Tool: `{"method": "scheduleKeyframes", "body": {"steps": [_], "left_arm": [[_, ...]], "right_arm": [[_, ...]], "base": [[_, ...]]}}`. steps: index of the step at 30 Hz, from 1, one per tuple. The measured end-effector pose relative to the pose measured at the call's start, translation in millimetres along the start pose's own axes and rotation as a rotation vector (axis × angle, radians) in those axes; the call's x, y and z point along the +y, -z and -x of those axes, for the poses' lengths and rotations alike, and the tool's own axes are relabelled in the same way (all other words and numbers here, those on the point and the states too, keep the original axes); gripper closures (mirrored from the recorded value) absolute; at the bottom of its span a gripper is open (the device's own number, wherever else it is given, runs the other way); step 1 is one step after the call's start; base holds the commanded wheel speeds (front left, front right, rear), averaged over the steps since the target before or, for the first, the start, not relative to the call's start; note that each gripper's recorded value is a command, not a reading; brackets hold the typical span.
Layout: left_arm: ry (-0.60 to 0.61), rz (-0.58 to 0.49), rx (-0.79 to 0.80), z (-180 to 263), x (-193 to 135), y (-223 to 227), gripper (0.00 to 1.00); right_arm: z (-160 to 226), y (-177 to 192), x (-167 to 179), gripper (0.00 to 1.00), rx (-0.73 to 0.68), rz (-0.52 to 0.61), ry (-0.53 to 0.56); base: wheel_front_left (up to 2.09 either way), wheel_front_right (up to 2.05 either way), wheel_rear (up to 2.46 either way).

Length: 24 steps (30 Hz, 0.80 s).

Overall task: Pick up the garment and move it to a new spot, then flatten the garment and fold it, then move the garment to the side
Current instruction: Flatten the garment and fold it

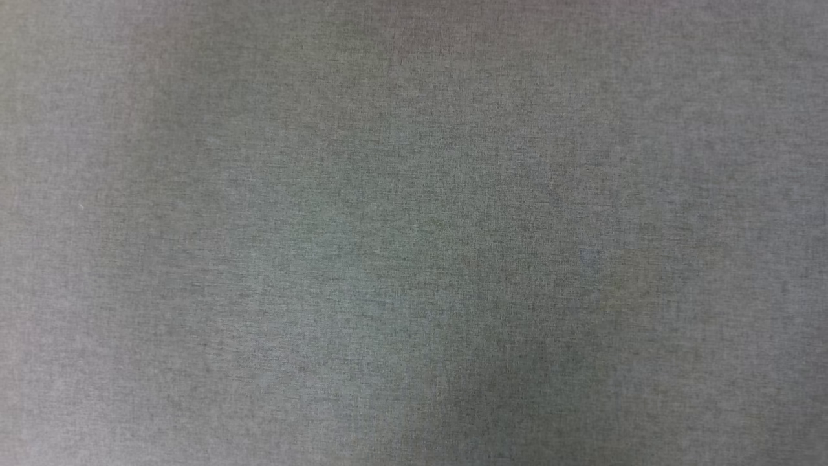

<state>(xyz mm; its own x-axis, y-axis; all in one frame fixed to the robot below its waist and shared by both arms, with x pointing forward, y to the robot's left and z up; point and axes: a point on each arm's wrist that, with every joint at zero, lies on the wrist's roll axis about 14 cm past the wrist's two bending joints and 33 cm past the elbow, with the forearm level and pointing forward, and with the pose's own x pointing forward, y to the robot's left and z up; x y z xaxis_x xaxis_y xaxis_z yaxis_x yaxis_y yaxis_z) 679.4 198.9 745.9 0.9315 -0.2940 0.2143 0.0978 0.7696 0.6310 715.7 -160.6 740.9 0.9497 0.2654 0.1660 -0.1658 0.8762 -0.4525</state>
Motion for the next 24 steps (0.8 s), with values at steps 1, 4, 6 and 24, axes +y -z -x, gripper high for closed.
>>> {"method": "scheduleKeyframes", "body": {"steps": [1,4,6,24], "left_arm": [[0.01,0.007,0.007,1.7,-5.5,5.5,1.0],[0.038,0.053,0.025,10.9,-22.6,22.9,1.0],[0.072,0.09,0.069,23.5,-42.5,45.9,1.0],[0.195,0.469,0.4,214.3,-192.9,146.4,1.0]], "right_arm": [[0.6,8.1,6.5,1.0,0.01,-0.006,-0.014],[7.4,33.5,28.4,1.0,0.042,-0.033,-0.062],[15.2,51.1,44.6,1.0,0.065,-0.061,-0.097],[182.1,176.8,151.7,1.0,0.342,-0.261,-0.336]], "base": [[0.0,0.0,0.0],[0.0,0.0,0.0],[0.0,0.0,0.0],[0.0,0.0,0.0]]}}
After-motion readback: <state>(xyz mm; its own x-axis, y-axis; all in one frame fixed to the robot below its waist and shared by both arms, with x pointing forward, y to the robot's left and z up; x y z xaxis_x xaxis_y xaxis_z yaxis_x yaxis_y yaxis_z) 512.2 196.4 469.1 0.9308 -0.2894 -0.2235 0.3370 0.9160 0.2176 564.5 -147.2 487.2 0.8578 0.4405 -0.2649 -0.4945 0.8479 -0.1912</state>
